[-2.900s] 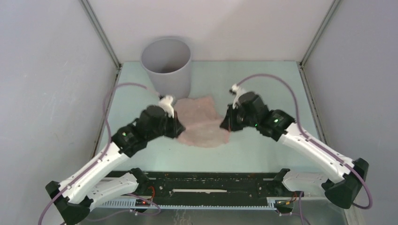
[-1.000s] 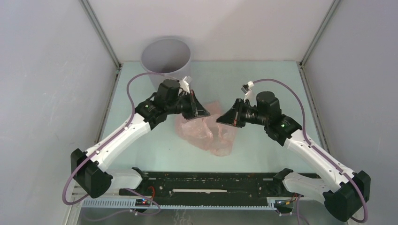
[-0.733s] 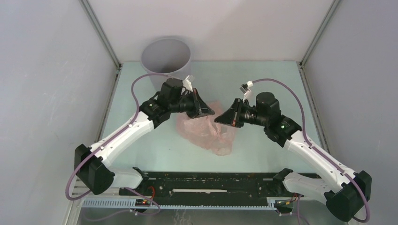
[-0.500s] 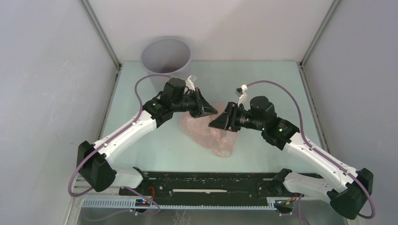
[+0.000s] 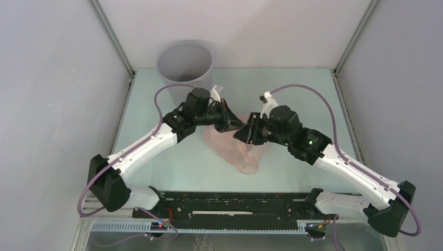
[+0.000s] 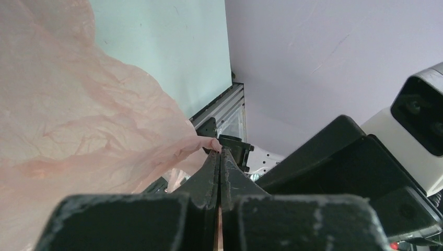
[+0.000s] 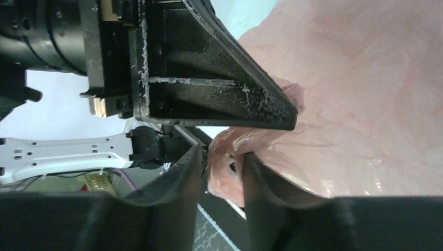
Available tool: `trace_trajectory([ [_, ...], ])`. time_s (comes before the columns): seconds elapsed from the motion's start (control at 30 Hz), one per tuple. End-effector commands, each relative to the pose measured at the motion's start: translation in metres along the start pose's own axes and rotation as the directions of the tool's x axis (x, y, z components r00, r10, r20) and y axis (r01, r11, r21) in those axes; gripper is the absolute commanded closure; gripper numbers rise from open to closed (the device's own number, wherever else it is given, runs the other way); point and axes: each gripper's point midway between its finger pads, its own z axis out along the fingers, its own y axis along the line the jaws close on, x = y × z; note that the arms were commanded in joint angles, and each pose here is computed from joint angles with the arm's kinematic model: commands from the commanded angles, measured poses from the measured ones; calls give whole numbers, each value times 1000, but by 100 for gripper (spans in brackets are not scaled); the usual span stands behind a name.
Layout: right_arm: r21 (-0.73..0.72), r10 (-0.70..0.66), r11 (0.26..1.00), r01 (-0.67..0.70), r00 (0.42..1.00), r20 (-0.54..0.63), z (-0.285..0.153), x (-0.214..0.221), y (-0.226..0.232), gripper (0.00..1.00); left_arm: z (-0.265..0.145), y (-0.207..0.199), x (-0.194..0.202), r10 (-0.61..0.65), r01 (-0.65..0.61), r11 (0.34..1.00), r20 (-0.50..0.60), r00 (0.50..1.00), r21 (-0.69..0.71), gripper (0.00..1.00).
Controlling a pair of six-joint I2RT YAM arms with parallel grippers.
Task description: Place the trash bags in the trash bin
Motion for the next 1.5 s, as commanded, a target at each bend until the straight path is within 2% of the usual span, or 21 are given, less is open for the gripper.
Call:
trace_trajectory([
  [0.0,61,-72,996,70,996,44,-3,-14,-1,69,-8,-32,-7,49,-50,996,22,999,73,100],
  [0.03,69,-75,995,72,996,44,-3,-14,-3,81,-10,-35,-7,65,-67,994,24,998,81,100],
  [0.07,83,-78,994,74,996,45,-5,-14,-5,88,-13,-38,-8,83,-85,993,31,996,86,99],
  [0.13,91,-90,992,86,995,42,-7,-13,-8,100,-19,-41,-11,120,-124,989,52,991,77,91],
  [0.23,89,-102,991,97,994,44,-16,-13,-7,100,-34,-42,-21,193,-196,980,89,977,30,69],
  [0.37,131,-128,985,116,988,85,-37,-19,-15,100,-73,-25,-53,337,-312,938,199,920,-149,26],
  [0.43,146,-138,982,124,986,94,-49,-21,-19,100,-99,-15,-74,372,-313,919,267,889,-238,16],
  [0.53,161,-140,979,122,985,104,-68,-25,-27,100,-136,5,-109,355,-215,908,390,850,-359,17],
  [0.63,147,-143,981,129,985,91,-85,-28,-26,100,-175,33,-146,299,-8,882,544,784,-472,22],
  [0.7,150,-155,979,140,984,92,-94,-31,-25,100,-193,45,-167,260,112,866,631,730,-487,23],
  [0.8,146,-184,975,170,979,92,-104,-34,-23,100,-205,54,-197,247,229,838,717,652,-496,24],
  [0.9,148,-219,968,204,971,91,-110,-35,-24,100,-204,64,-227,252,314,799,760,600,-513,25],
  [1.07,168,-263,955,246,960,93,-125,-35,-29,100,-193,88,-256,250,435,710,776,579,-553,25],
  [1.17,158,-263,956,246,960,99,-132,-34,-29,100,-183,106,-259,217,499,653,772,597,-569,25],
  [1.37,163,-258,958,237,959,118,-139,-34,-29,100,-172,126,-250,143,578,620,801,582,-530,25],
  [1.47,161,-259,958,236,956,138,-143,-36,-28,100,-169,133,-254,148,585,612,804,576,-532,34],
])
